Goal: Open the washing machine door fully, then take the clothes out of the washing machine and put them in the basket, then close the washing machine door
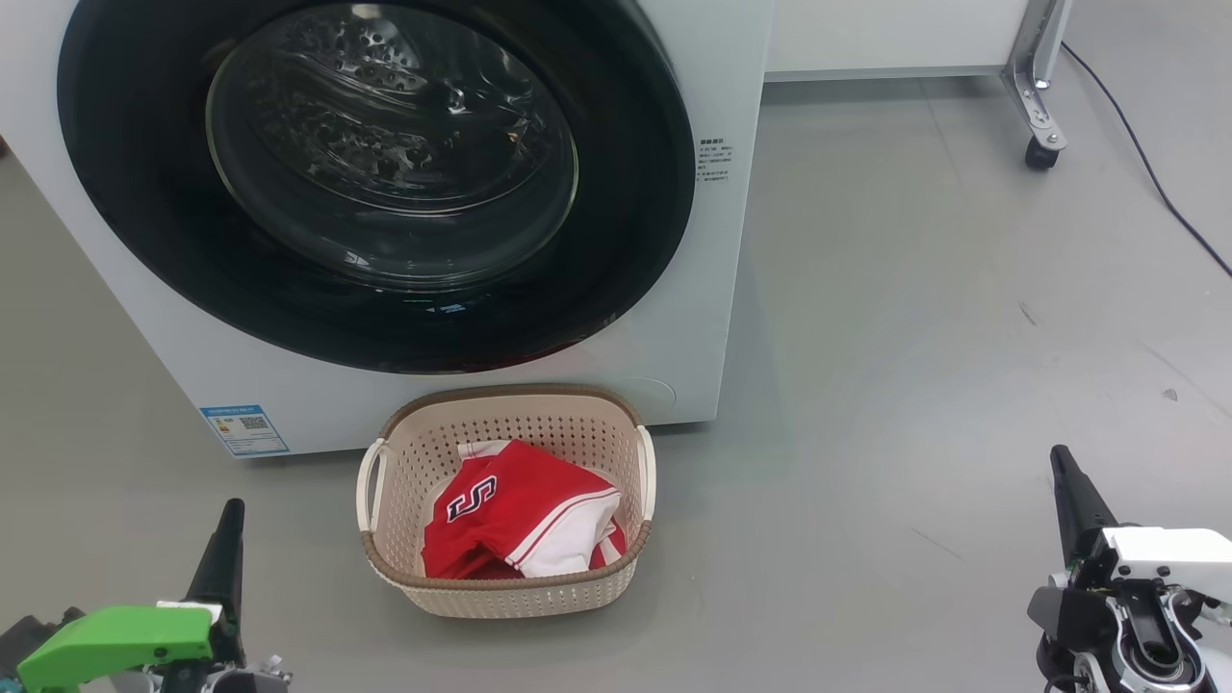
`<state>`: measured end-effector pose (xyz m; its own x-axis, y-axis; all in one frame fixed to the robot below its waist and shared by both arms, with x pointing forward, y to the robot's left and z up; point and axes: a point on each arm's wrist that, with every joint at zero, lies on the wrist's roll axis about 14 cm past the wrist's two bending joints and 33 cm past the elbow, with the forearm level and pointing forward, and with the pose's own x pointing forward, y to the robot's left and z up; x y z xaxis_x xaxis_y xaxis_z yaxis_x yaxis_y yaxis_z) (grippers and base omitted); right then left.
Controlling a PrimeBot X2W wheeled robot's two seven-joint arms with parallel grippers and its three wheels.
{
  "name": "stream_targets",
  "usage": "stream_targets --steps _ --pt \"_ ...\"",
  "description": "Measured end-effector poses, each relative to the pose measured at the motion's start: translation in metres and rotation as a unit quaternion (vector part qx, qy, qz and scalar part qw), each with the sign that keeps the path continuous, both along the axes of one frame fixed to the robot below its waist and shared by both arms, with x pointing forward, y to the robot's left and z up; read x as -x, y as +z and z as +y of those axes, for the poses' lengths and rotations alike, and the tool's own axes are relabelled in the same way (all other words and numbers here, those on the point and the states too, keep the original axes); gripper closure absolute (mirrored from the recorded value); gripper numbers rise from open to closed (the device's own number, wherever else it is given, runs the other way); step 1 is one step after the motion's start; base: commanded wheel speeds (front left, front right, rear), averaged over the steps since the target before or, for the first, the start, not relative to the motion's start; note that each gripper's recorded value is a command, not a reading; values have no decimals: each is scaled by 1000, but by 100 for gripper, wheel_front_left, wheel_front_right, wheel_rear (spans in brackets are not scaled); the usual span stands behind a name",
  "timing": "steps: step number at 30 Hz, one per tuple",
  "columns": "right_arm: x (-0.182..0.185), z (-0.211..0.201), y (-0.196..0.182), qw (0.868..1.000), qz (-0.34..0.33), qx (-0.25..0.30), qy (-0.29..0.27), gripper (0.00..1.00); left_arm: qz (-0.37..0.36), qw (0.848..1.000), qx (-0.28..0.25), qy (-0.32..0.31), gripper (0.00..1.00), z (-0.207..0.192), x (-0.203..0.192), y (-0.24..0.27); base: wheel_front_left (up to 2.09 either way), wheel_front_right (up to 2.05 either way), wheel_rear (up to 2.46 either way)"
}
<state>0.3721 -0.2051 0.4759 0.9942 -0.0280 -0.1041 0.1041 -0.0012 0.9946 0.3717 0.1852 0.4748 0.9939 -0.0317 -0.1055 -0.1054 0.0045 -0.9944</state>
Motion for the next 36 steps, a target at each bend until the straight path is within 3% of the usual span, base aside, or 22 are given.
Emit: stream_targets --steps 36 --pt "-2 0 1 1000 -2 -6 -1 100 -2 1000 6 5 100 2 -2 1 0 0 0"
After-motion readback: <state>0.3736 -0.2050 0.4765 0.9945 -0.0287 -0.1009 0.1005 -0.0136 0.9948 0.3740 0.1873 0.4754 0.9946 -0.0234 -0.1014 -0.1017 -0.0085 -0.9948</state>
